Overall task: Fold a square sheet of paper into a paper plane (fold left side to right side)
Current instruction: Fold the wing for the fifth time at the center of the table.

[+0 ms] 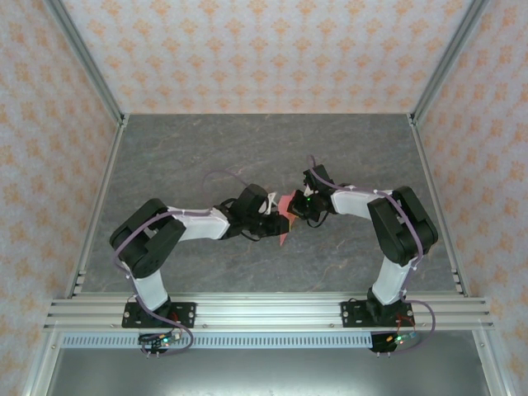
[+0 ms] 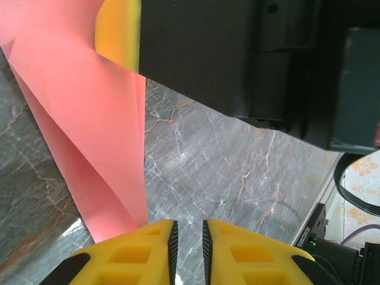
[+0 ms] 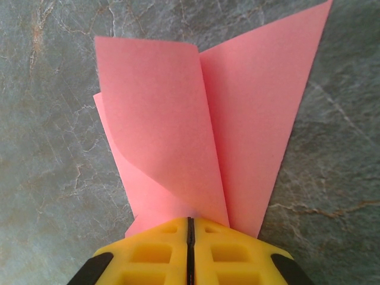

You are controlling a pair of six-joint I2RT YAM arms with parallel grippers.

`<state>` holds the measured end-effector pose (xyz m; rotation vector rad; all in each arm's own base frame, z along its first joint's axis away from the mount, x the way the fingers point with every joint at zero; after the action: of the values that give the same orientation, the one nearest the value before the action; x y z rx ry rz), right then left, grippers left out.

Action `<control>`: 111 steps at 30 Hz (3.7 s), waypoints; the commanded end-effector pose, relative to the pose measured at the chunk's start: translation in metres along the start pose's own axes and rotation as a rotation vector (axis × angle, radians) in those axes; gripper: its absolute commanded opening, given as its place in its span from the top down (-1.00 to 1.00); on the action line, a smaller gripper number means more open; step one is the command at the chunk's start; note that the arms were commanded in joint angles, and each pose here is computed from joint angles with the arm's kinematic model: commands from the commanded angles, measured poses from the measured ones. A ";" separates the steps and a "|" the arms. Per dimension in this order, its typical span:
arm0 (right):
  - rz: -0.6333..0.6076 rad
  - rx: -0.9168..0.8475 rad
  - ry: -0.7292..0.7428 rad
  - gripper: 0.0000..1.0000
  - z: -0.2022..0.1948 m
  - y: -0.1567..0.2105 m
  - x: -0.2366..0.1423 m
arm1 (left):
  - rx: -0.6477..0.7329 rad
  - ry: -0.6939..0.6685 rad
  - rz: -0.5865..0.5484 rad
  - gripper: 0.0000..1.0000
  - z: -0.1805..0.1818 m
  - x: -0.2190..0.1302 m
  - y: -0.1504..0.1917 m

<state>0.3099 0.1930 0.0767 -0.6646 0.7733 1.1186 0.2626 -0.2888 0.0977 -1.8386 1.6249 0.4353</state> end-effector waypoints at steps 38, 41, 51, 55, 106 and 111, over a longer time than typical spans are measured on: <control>-0.072 -0.052 -0.037 0.86 0.013 0.003 -0.030 | -0.017 -0.241 0.058 0.74 0.048 0.021 0.024; -0.105 -0.066 -0.061 0.87 0.018 0.004 -0.043 | -0.016 -0.260 0.073 0.76 0.051 0.026 0.030; -0.072 -0.005 -0.126 0.94 0.005 0.027 -0.041 | -0.014 -0.268 0.070 0.83 0.050 0.028 0.032; -0.062 -0.006 -0.136 0.95 0.007 0.029 -0.034 | -0.014 -0.274 0.071 0.85 0.051 0.028 0.032; -0.097 -0.082 0.043 0.95 -0.020 0.021 -0.005 | -0.057 -0.329 0.108 0.93 0.068 0.033 0.043; -0.109 -0.073 0.025 0.94 -0.024 0.010 -0.010 | -0.058 -0.329 0.109 0.94 0.069 0.034 0.043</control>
<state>0.2860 0.1861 0.0779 -0.7304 0.6922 1.0981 0.2643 -0.2954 0.0653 -1.7731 1.5246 0.5218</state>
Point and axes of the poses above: each hand's point on the last joint's axis, 136 mm out from that joint toward the fingers, its own x axis out along the fingers, its own z axis along the line the jaws close on, y = z × x, the point moved 7 cm from there along -x, back along the fingers, and after that the axes turned 1 degree about x, right-handed, at the moved point
